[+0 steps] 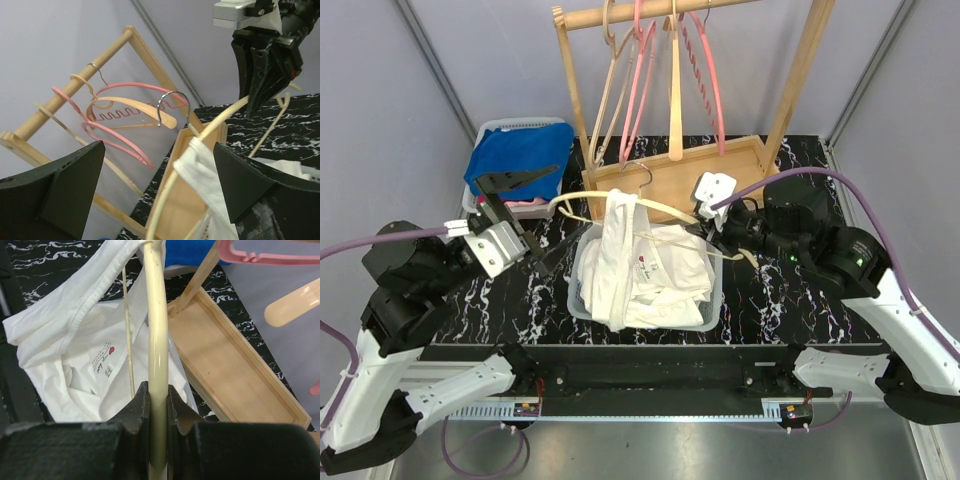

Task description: Remove the tank top from the hanger

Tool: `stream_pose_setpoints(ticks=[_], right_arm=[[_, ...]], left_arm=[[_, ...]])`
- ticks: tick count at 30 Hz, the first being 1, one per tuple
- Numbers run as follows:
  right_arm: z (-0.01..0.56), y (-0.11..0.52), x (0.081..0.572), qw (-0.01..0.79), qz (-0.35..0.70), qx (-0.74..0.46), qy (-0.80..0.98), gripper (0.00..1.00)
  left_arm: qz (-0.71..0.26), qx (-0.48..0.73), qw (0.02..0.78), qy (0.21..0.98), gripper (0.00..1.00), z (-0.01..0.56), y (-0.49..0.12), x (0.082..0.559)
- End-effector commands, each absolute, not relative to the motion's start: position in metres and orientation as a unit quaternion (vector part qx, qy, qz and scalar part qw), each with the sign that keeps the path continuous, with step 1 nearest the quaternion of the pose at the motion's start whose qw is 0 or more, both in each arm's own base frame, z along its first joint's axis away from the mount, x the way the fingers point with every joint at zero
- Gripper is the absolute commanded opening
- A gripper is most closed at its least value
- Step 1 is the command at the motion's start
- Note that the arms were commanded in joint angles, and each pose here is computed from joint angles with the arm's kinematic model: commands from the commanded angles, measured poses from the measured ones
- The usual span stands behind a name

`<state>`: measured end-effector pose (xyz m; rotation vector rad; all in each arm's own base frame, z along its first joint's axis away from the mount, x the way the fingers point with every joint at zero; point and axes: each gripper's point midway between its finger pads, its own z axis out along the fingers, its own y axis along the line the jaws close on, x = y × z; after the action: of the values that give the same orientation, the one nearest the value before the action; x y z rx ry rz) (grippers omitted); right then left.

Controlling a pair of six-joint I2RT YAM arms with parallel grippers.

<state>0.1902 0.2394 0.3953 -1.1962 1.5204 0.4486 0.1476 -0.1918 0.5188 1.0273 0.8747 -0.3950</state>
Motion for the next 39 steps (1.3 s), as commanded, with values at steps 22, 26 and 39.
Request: stream_pose_setpoints(ticks=[22, 26, 39], right_arm=[[0.466, 0.263, 0.205, 0.665, 0.228, -0.45, 0.551, 0.0], [0.462, 0.266, 0.201, 0.658, 0.241, -0.452, 0.552, 0.0], [0.45, 0.247, 0.196, 0.657, 0.223, -0.443, 0.569, 0.0]], left_arm=[[-0.265, 0.385, 0.687, 0.556, 0.89, 0.438, -0.213, 0.181], [-0.266, 0.386, 0.698, 0.542, 0.89, 0.444, -0.222, 0.188], [-0.258, 0.369, 0.721, 0.527, 0.02, 0.469, -0.219, 0.193]])
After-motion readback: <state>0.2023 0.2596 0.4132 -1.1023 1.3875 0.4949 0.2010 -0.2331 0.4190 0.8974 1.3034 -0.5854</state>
